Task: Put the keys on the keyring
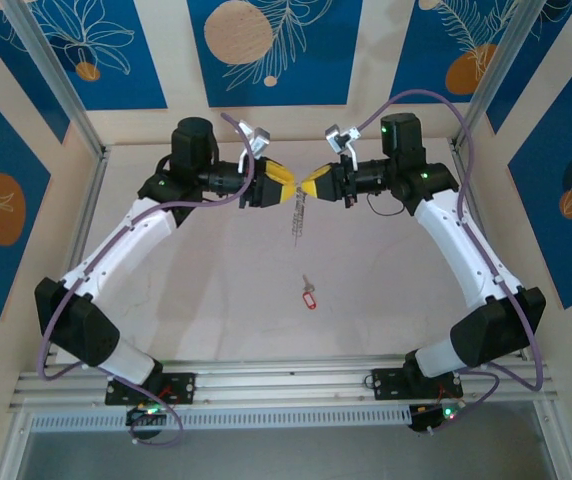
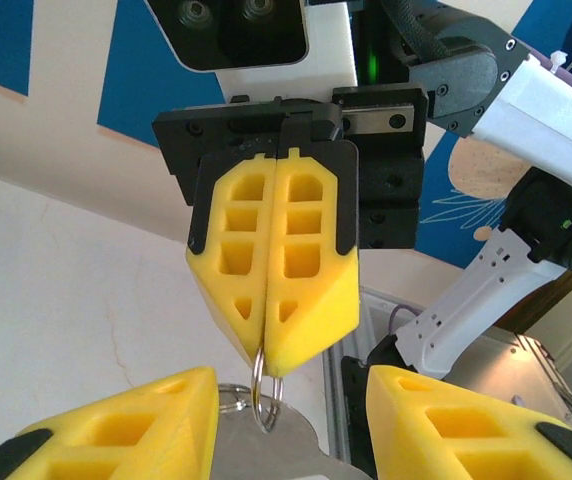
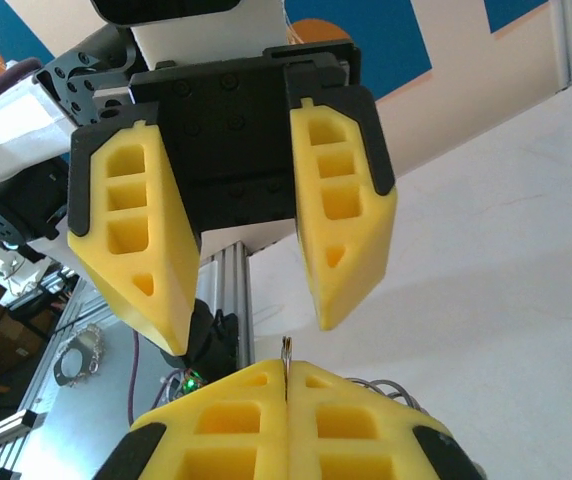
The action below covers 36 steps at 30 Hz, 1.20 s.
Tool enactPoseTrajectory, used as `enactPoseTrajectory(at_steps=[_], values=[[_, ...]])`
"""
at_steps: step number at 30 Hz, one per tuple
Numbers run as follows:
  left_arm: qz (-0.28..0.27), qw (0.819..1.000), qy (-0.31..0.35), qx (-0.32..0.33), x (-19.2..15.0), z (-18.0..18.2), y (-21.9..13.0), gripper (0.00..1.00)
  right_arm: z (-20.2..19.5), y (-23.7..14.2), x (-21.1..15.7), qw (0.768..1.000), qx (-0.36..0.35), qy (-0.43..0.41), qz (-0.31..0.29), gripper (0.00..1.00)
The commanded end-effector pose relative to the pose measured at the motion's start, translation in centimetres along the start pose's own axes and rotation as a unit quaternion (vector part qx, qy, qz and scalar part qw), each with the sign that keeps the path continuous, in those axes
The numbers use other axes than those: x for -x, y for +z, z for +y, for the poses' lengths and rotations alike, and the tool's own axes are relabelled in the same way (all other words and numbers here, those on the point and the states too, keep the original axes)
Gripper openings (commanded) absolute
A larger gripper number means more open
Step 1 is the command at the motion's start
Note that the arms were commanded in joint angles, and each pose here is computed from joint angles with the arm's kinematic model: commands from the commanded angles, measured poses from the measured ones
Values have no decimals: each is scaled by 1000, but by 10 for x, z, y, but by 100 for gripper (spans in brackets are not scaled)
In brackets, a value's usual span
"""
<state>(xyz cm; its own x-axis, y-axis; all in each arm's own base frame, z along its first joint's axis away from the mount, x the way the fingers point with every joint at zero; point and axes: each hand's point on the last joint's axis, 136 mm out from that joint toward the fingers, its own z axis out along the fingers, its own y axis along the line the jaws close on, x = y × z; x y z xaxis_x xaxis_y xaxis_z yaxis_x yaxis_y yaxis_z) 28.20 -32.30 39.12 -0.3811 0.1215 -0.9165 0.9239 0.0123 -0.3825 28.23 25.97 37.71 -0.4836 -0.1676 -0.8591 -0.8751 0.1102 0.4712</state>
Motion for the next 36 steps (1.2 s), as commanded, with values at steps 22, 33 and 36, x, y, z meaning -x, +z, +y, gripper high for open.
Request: enactPoseTrajectory(at_steps=[22, 33, 36], values=[[15, 1000, -1, -27, -6, -1, 3, 21, 10, 3, 4, 1000, 14, -16, -1, 0], [10, 999, 1, -34, -3, -2, 10, 11, 14, 3, 3, 1000, 23, -15, -1, 0], [9, 999, 3, -37, -3, -3, 13, 0, 15, 2, 4, 1000, 23, -14, -3, 0]])
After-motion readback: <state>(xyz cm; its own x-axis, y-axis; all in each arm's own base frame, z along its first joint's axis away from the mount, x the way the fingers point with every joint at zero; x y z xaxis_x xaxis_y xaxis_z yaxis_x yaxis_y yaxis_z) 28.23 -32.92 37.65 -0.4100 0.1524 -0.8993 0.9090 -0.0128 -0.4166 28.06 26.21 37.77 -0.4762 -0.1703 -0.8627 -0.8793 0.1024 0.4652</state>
